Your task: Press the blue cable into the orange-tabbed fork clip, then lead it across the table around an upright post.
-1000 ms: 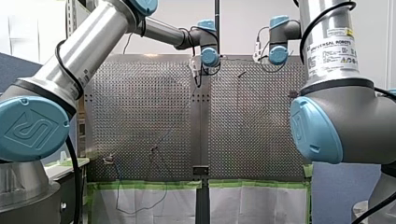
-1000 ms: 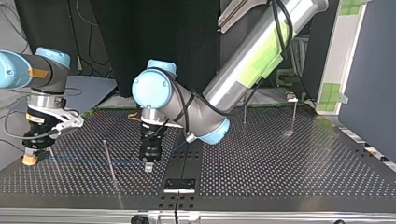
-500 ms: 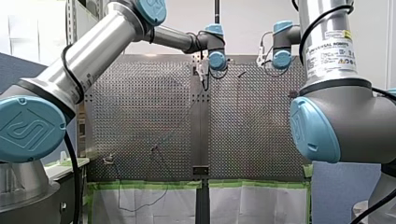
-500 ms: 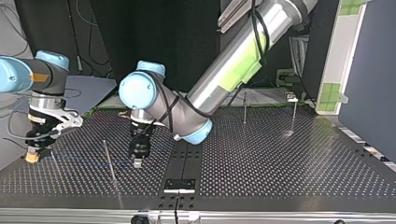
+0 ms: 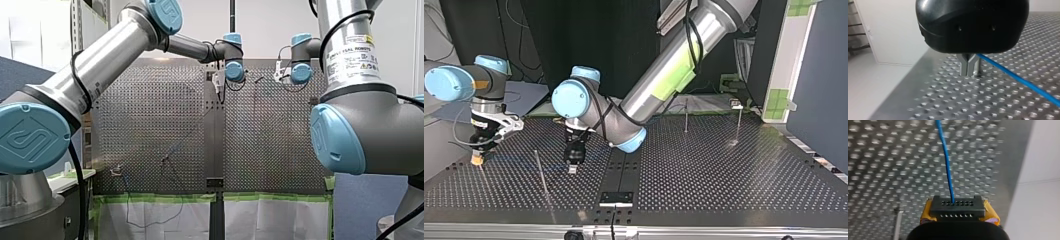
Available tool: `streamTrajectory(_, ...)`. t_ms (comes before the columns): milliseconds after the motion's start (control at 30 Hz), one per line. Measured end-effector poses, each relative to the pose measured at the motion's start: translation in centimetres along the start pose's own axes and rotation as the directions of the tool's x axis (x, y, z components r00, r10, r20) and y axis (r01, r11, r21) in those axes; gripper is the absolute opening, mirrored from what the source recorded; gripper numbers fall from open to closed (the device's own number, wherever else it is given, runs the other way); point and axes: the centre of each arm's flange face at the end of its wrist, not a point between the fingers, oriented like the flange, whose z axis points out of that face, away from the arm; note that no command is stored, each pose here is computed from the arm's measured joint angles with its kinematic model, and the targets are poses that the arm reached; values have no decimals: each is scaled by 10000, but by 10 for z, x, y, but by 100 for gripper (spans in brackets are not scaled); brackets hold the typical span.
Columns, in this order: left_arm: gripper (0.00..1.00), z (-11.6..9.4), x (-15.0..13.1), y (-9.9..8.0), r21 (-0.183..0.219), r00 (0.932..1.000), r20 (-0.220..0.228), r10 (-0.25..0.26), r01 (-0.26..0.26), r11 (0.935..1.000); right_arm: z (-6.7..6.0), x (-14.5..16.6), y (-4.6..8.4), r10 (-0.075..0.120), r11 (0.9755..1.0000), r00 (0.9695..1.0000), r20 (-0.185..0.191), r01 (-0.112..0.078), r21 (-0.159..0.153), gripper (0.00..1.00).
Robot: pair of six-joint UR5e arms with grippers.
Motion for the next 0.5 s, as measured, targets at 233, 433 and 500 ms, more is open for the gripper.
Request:
streamTrajectory(233,0,2,21,3,-56,9995,-264,153,-154,9999,1,-34,0,-56,9999,9984,555,49,117,0)
streamTrajectory(433,0,1,31,8,-142,9989,-404,234,-240,9996,3,-69,-1,-142,9998,9942,1065,123,183,0)
streamTrajectory(500,0,0,37,11,-171,9985,-481,275,-283,9995,4,-82,-1,-165,9997,9925,1211,141,208,0)
